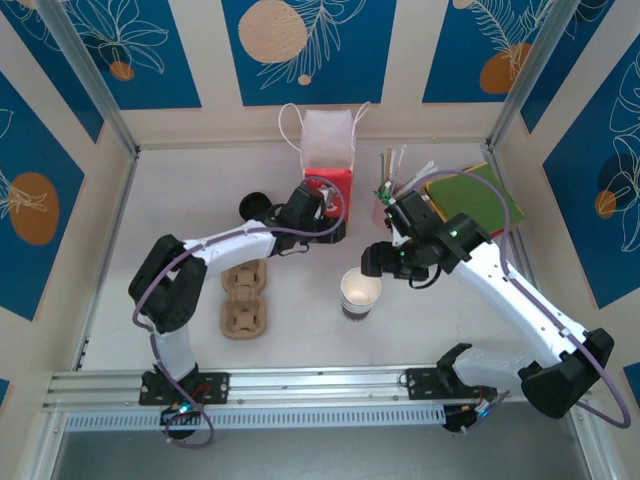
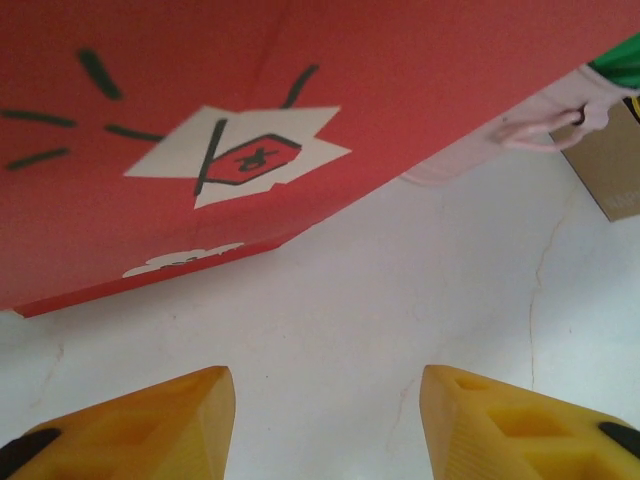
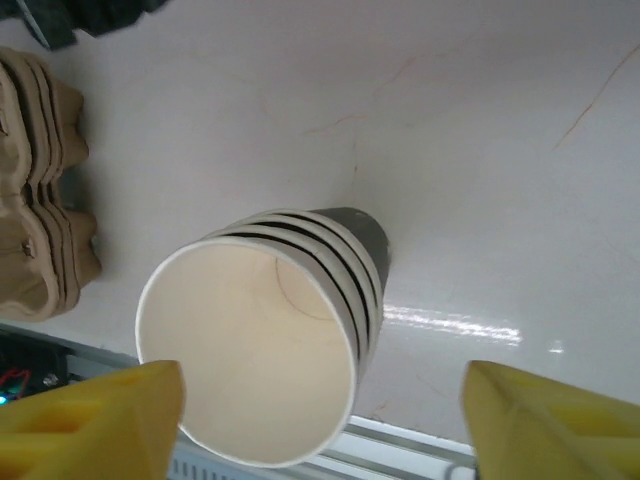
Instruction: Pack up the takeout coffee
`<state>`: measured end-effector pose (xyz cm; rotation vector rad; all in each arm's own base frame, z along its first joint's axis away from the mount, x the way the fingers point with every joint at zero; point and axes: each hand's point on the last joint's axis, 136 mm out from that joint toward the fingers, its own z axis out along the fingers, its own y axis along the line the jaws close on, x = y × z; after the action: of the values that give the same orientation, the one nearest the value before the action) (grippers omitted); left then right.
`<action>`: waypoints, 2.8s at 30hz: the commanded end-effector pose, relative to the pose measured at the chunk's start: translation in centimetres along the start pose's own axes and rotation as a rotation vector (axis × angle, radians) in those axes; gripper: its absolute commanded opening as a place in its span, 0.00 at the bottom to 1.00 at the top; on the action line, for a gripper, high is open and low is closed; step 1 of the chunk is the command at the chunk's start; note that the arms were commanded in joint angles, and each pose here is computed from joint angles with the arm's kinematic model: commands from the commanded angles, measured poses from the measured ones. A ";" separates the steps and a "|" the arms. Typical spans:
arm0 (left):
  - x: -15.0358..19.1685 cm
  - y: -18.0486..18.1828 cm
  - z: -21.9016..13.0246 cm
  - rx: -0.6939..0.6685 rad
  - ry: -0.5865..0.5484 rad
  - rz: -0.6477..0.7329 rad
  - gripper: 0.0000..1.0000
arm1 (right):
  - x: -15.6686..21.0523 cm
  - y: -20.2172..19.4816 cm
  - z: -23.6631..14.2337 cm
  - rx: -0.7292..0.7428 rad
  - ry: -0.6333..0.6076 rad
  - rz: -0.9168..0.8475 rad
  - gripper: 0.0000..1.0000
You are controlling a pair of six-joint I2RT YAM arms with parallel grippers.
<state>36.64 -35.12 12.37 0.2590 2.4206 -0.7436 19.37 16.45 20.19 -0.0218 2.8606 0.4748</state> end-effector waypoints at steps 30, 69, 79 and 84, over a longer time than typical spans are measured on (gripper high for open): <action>0.6 -0.3 -15.5 -0.021 -0.130 0.045 0.61 | 1.8 -0.3 2.6 0.088 0.137 0.015 0.30; 0.2 0.0 -17.9 -0.045 -0.173 0.063 0.66 | -1.7 -8.9 1.1 0.161 0.041 0.191 0.05; -0.2 -0.1 -19.1 -0.055 -0.181 0.080 0.68 | -3.1 -14.6 -0.3 0.194 -0.032 0.384 0.05; -0.1 0.1 -19.7 -0.063 -0.188 0.081 0.70 | -3.6 -15.5 -0.4 0.169 -0.045 0.428 0.05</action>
<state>27.57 -24.36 23.79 0.2356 2.2805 -0.6367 23.66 1.05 16.32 0.6650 2.8468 0.2406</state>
